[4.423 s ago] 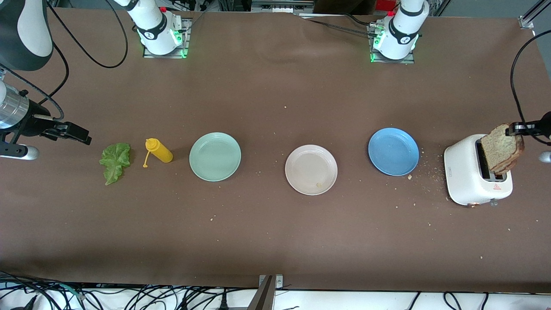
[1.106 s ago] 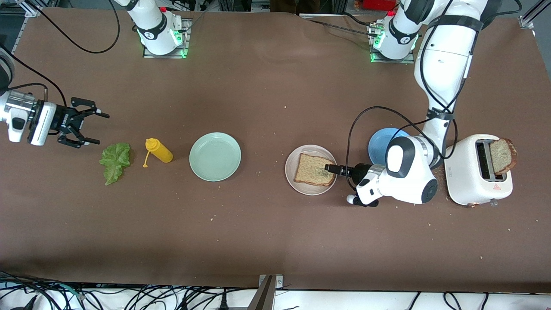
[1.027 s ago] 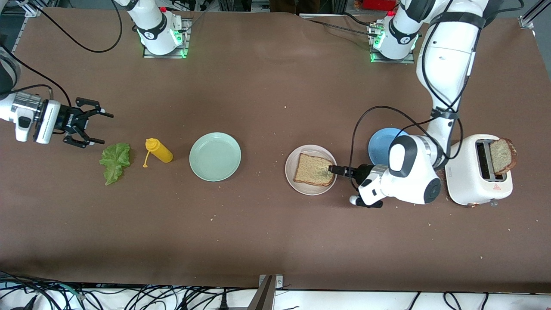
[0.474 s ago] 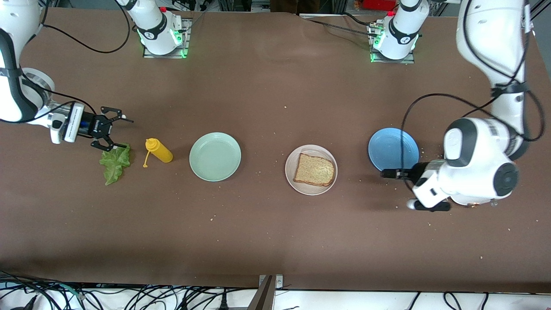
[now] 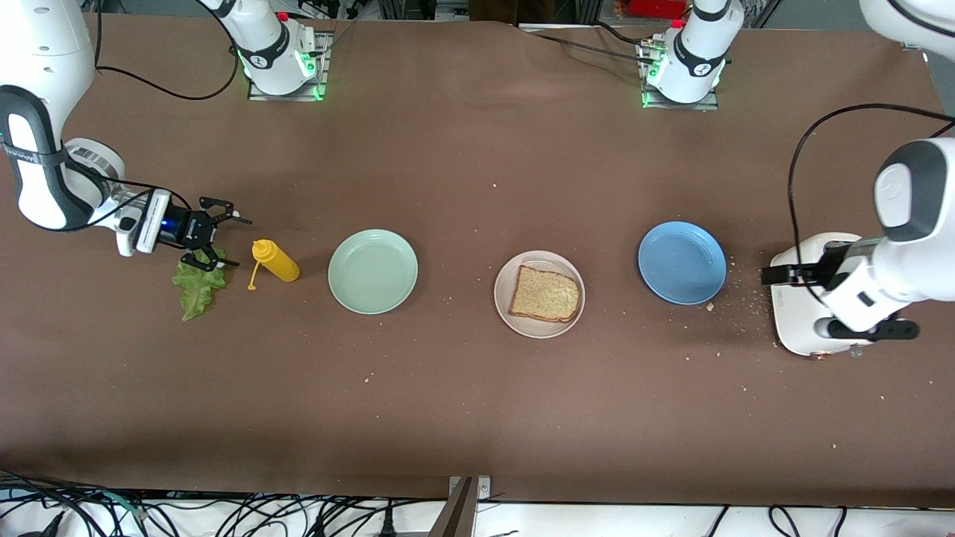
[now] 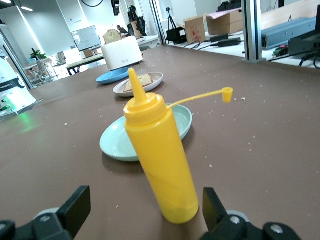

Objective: Make sandwich in beige plate with both arms
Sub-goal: 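Grasp the yellow bottle with the right gripper while the left gripper withdraws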

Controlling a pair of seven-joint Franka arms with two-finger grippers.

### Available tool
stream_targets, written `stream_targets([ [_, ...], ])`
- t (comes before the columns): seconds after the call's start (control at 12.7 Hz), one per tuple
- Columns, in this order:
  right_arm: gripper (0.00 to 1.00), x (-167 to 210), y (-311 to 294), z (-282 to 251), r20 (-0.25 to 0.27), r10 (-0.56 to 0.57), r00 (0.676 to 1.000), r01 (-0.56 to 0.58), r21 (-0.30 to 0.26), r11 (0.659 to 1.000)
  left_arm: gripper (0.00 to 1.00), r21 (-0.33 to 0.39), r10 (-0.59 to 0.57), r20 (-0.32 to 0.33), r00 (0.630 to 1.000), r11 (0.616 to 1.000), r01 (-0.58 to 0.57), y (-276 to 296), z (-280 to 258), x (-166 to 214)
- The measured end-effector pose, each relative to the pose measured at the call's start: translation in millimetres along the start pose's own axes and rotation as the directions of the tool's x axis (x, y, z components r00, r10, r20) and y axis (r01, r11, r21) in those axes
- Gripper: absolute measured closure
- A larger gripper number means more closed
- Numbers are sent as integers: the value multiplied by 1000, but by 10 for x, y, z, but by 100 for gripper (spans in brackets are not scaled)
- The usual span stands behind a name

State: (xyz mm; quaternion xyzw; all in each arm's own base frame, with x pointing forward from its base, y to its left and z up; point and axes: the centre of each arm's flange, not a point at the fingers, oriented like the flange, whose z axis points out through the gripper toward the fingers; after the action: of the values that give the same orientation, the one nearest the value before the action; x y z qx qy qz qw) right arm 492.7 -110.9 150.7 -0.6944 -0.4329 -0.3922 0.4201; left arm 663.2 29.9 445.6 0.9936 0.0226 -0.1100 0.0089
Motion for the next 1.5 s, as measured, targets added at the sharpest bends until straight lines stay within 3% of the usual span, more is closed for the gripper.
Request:
stream_targets([
  [0.39, 0, -97, 118, 445, -67, -14, 998, 14, -11, 1000, 0, -21, -81, -11, 997, 997, 81, -553, -86, -66],
  [0.87, 3, -158, 132, 826, -139, -9, 990, 5, -31, 999, 0, -24, -74, -10, 997, 997, 74, -519, -116, -86],
  [0.95, 11, -153, 140, 873, -147, -14, 989, 8, -40, 999, 0, -24, -74, -10, 997, 997, 74, -518, -119, -88],
  [1.03, 27, -146, 145, 920, -152, -19, 988, 12, -48, 999, 0, -25, -74, -11, 997, 997, 74, -516, -123, -89],
  [1.18, 49, -113, 177, 991, -139, -35, 990, 26, -63, 998, 0, -25, -74, -12, 997, 997, 73, -514, -129, -92],
  [1.34, 71, -35, 257, 1043, -104, -60, 993, 52, -76, 996, 0, -25, -74, -12, 997, 997, 73, -515, -131, -93],
  [1.5, 91, 130, 403, 1094, -29, -85, 996, 82, -113, 990, 0, -25, -74, -13, 997, 997, 73, -515, -135, -95],
])
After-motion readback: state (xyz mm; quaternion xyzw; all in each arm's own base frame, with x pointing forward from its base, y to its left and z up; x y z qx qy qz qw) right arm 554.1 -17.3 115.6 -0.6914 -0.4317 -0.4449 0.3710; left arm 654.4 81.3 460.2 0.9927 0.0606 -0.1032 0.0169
